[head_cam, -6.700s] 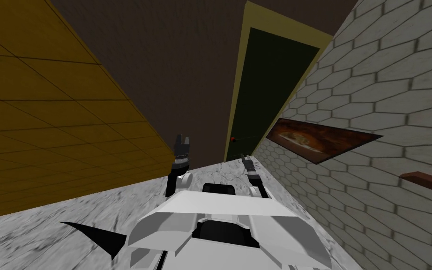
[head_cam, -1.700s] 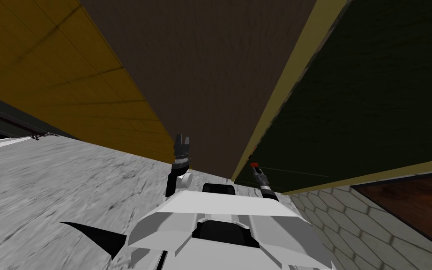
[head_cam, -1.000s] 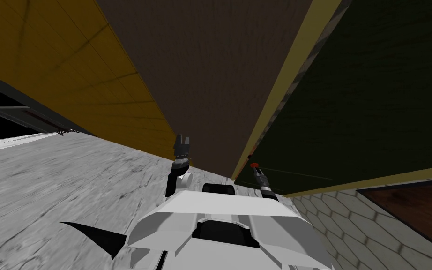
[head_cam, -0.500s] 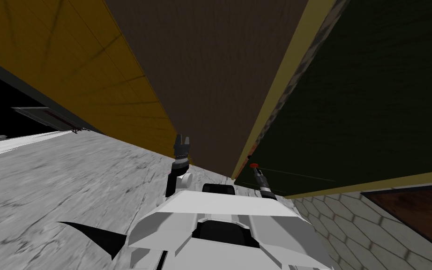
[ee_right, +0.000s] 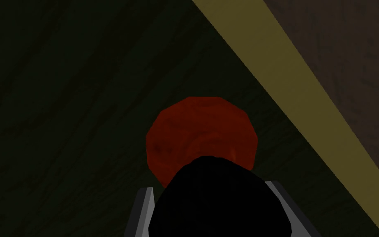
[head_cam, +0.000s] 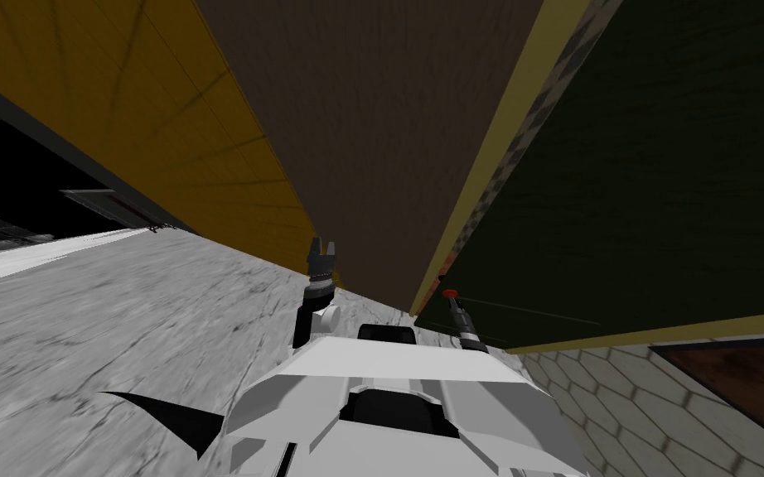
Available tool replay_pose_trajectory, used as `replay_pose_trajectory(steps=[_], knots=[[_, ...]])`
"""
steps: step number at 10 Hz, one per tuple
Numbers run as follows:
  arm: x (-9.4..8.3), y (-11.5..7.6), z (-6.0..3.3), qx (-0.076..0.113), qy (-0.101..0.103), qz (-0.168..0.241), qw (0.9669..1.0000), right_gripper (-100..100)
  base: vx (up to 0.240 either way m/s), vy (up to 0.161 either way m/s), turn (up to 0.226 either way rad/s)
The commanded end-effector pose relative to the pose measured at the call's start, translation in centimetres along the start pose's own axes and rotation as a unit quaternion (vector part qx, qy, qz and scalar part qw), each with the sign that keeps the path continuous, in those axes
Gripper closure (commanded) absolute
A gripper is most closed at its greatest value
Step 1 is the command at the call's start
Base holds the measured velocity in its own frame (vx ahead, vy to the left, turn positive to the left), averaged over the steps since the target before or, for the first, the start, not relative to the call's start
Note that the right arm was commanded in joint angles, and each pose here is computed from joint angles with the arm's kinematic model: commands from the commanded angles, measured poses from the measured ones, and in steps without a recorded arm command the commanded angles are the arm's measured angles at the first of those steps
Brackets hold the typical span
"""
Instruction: Pull the door open
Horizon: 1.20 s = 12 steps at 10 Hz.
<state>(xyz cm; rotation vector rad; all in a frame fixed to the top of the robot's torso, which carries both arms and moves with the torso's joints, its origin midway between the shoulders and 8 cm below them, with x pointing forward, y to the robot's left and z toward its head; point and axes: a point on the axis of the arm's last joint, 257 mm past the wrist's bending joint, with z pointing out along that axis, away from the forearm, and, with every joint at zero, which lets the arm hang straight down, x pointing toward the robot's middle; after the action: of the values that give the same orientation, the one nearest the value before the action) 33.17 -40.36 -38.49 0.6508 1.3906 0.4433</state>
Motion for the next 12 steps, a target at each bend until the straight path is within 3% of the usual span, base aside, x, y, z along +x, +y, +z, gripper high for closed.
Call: replay_pose_trajectory(steps=[1,6,8,9,11,12], knots=[[1.0,0.8,-0.11,-0.003,0.003,0.036,0.9993,100,-0.029,-0.018,0.025],[1.1,1.1,-0.55,0.0,-0.003,0.106,0.9944,100,-0.033,-0.019,0.061],[1.1,1.3,-0.86,0.001,-0.008,0.147,0.9891,100,-0.035,-0.013,0.069],[1.1,1.3,-0.86,0.001,-0.008,0.154,0.9881,100,-0.035,-0.017,0.029],[1.2,1.4,-1.18,0.002,-0.013,0.196,0.9805,100,-0.041,-0.024,0.07],[1.2,1.4,-1.18,0.002,-0.013,0.204,0.9788,100,-0.034,-0.012,0.043]])
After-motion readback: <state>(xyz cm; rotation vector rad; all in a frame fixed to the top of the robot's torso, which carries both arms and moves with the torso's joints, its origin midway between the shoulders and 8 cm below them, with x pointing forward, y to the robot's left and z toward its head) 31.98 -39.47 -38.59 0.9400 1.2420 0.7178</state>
